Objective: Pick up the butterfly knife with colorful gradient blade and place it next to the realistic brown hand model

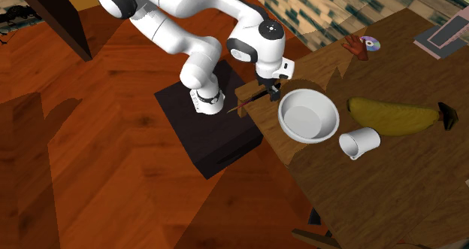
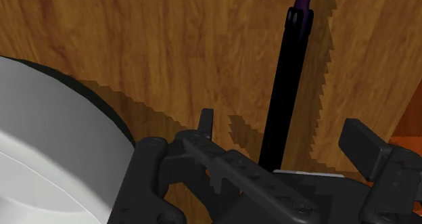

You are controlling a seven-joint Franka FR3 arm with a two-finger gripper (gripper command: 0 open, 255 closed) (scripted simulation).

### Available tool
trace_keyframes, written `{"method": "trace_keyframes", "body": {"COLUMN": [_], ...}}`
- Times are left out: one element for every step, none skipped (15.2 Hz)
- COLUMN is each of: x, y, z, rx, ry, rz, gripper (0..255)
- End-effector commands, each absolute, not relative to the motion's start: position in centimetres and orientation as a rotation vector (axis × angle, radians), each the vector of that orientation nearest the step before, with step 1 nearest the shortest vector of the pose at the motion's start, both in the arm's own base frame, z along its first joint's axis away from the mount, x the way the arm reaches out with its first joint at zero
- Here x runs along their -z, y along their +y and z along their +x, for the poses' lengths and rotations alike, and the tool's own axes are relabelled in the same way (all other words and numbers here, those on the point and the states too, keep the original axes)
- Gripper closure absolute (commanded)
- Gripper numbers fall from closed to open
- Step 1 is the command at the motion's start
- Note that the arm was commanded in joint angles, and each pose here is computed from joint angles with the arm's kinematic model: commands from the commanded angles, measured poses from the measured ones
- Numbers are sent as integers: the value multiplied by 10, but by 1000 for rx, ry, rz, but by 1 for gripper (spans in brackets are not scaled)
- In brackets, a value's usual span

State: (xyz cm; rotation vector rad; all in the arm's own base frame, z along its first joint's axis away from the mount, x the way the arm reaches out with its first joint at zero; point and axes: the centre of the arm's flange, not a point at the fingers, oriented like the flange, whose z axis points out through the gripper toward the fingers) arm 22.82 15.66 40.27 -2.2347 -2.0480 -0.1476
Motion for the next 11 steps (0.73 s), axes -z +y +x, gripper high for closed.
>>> {"method": "trace_keyframes", "body": {"x": [-402,-402,-402,-402,-402,-402,-402,-402,-402,-402,-402], "y": [157,157,157,157,157,157,157,157,157,157,157], "z": [228,228,228,228,228,228,228,228,228,228,228], "rx": [148,148,148,148,148,148,148,148,148,148,148], "ry": [-2048,-2048,-2048,-2048,-2048,-2048,-2048,-2048,-2048,-2048,-2048], "rz": [-2235,-2235,-2235,-2235,-2235,-2235,-2235,-2235,-2235,-2235,-2235], "gripper": [0,0,0,255,255,255,255,255,255,255,255]}}
